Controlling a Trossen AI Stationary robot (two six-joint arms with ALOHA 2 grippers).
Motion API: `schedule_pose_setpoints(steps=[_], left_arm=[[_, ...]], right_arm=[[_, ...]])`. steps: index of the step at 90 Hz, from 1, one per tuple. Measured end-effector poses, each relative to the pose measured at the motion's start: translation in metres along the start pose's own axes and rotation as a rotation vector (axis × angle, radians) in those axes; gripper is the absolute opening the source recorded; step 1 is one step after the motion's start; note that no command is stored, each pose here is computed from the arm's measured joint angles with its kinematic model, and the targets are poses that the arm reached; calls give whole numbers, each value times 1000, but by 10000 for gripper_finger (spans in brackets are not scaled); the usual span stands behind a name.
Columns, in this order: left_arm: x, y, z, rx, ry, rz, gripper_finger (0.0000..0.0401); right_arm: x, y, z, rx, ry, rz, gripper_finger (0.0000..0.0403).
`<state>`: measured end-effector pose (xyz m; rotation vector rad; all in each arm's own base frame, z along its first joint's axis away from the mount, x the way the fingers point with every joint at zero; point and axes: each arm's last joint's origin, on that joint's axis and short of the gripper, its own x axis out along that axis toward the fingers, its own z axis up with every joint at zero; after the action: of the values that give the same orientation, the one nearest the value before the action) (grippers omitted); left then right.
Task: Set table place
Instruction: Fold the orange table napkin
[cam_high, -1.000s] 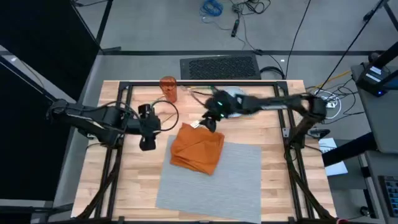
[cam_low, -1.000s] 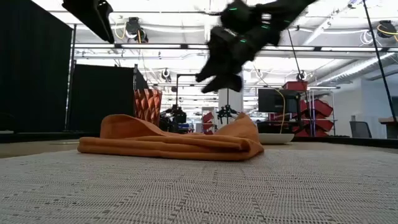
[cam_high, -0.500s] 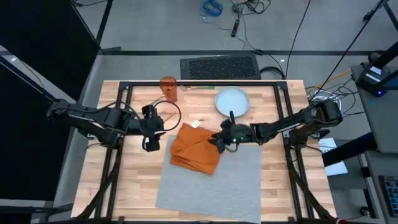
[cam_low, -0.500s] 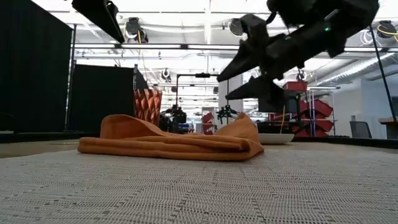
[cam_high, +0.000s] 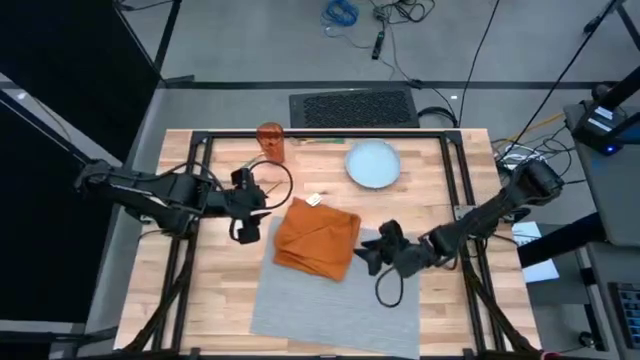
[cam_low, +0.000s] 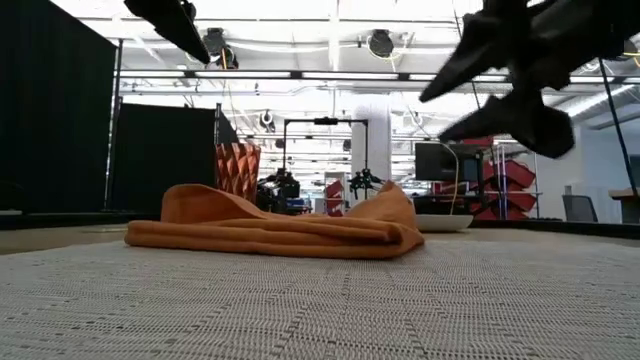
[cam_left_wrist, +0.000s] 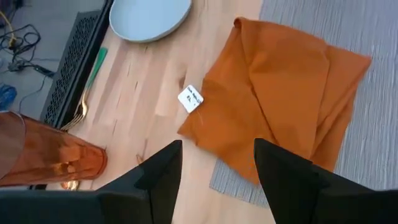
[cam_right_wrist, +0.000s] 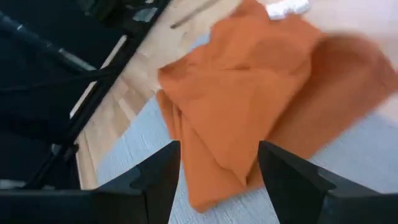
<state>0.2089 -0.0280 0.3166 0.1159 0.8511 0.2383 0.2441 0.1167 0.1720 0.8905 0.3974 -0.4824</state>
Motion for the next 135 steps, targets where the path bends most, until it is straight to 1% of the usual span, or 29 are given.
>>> schedule_pose_setpoints(steps=[8, 20, 38, 48, 58, 69, 86, 103, 115, 125, 135], left_arm=[[2, -1, 0, 5, 9, 0, 184], [8, -5, 0, 20, 27, -1, 184], [27, -13, -2, 73, 76, 5, 184], [39, -17, -5, 106, 109, 8, 184], [46, -19, -5, 142, 131, 28, 184], [47, -19, -3, 160, 101, 72, 184], [46, -19, 3, 178, 41, 69, 184], [46, -19, 5, 177, 27, 67, 184], [46, -19, 5, 177, 28, 67, 184], [46, -19, 5, 172, 28, 67, 184], [46, -19, 5, 172, 28, 67, 184]], right_arm=[[9, -3, -9, 28, 7, -8, 201], [20, -3, -14, 42, 5, 5, 201], [32, -5, -17, 69, 16, 24, 201], [40, -4, -21, 98, 26, 62, 201], [46, -7, -25, 108, 39, 53, 201], [45, -6, -24, 109, 32, 58, 201], [45, -9, -25, 101, 42, 34, 201], [44, -13, -27, 91, 56, -2, 201], [45, -13, -27, 92, 76, -2, 200], [46, -14, -25, 94, 93, -1, 192], [48, -14, -23, 91, 91, 1, 174]])
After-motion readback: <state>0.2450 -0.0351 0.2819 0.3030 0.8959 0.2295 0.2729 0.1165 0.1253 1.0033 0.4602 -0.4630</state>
